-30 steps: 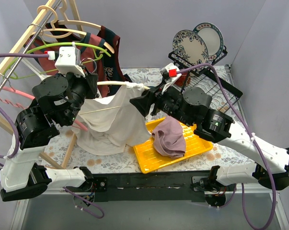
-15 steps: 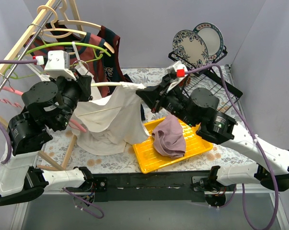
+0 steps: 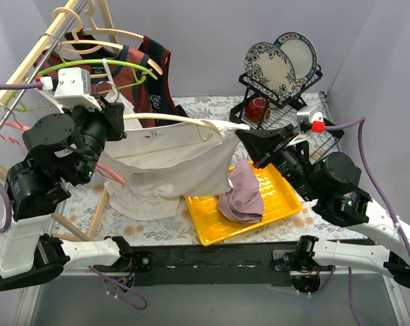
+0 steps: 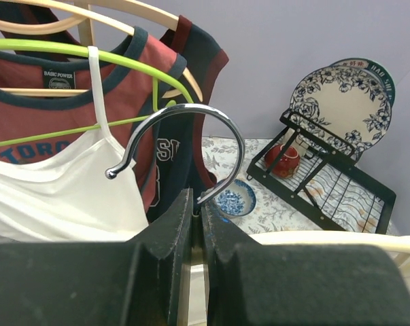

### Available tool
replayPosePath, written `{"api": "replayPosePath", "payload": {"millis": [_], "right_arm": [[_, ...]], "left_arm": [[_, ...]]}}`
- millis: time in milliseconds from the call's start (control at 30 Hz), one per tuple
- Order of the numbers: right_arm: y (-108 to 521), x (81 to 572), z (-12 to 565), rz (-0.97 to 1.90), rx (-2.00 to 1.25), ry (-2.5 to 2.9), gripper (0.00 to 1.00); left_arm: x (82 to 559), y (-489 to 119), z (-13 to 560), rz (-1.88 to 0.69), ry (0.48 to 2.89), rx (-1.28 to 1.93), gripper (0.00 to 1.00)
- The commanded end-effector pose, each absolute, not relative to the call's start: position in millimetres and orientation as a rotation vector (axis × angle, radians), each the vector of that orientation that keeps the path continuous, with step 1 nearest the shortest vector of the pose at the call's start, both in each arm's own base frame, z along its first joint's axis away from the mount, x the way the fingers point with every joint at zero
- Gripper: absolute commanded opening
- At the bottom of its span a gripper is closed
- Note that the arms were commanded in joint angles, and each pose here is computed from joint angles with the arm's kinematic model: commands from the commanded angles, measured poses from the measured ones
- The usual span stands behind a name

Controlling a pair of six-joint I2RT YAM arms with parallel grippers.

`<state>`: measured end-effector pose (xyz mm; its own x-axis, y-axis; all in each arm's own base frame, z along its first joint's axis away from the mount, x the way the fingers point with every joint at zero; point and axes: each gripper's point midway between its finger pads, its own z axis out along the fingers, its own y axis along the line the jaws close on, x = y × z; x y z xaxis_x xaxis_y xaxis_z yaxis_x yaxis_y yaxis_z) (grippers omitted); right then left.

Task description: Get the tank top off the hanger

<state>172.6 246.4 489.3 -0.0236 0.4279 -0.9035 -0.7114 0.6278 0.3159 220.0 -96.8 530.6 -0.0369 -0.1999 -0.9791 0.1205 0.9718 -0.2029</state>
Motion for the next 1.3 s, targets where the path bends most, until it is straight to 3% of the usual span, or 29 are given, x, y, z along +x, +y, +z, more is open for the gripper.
{"api": "replayPosePath", "payload": {"millis": [0, 333, 600, 867, 1033, 1267], "right_arm": [[239.9, 174.9, 489.9, 0.93, -0.222, 1.273, 0.01], [251.5, 180.9, 479.8, 0.92, -0.226, 1.307, 0.01], [222.8, 188.4, 481.1, 0.864, -0.106, 1.294, 0.01], [263.4, 164.1, 485.9, 1.007, -0.32, 1.231, 0.01], [306.9, 139.1, 497.2, 1.138, -0.531, 1.153, 0.01], [337.9, 142.2, 506.9, 1.161, -0.583, 1.1, 0.01]], "left_arm": [[211.4, -82.8, 558.3, -0.316, 1.519, -0.126, 0.0], [181.8, -94.3, 587.7, -0.602, 1.44, -0.075, 0.0], [179.6, -75.6, 583.8, -0.565, 1.434, -0.134, 0.0], [179.2, -88.3, 594.6, -0.628, 1.404, -0.112, 0.0], [164.2, -111.6, 614.6, -0.827, 1.345, -0.06, 0.0], [120.7, -136.2, 654.9, -1.181, 1.196, 0.041, 0.0]]}}
